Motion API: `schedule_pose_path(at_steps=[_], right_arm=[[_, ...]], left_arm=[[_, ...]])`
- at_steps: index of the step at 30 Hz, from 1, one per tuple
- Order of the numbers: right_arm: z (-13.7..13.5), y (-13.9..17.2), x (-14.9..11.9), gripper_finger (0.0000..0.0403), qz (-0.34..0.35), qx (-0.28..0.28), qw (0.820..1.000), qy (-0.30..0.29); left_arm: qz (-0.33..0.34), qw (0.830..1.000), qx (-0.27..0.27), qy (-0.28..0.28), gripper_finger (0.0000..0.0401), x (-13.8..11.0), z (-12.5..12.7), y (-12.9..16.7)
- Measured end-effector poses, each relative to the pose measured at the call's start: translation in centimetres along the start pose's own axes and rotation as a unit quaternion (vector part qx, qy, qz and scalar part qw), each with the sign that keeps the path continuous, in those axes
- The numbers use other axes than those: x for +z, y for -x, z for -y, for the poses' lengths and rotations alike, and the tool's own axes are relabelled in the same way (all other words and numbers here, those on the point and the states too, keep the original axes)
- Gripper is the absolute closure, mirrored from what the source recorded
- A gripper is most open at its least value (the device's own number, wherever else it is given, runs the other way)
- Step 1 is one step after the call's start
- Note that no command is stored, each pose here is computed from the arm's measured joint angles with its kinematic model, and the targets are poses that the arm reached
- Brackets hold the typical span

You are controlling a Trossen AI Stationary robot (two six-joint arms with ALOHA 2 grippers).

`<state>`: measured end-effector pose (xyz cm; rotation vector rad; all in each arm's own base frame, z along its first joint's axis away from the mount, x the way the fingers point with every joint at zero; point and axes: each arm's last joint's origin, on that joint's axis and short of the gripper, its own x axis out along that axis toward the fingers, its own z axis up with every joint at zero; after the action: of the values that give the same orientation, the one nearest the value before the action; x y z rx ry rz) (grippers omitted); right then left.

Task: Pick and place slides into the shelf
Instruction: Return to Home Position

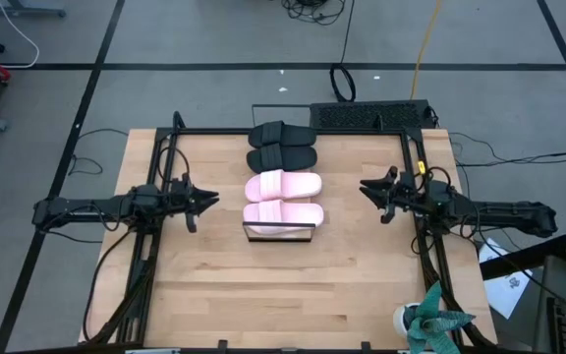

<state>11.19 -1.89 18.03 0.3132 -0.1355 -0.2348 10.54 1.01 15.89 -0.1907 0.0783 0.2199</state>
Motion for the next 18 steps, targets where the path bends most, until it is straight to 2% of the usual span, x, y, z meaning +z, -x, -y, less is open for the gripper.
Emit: schedule_pose_path(at_steps=[3,18], right_arm=[[0.11,0.0,0.11,0.0296,0.011,-0.021,1.0,0.005],[0.1,0.0,0.1,0.0296,0.01,-0.019,1.0,0.005]], left_arm=[[0.0,1.0,0.0,0.017,0.0323,0.0,0.0,0.0],[0.007,1.0,-0.002,0.027,0.0323,0.13,0.03,-0.01]])
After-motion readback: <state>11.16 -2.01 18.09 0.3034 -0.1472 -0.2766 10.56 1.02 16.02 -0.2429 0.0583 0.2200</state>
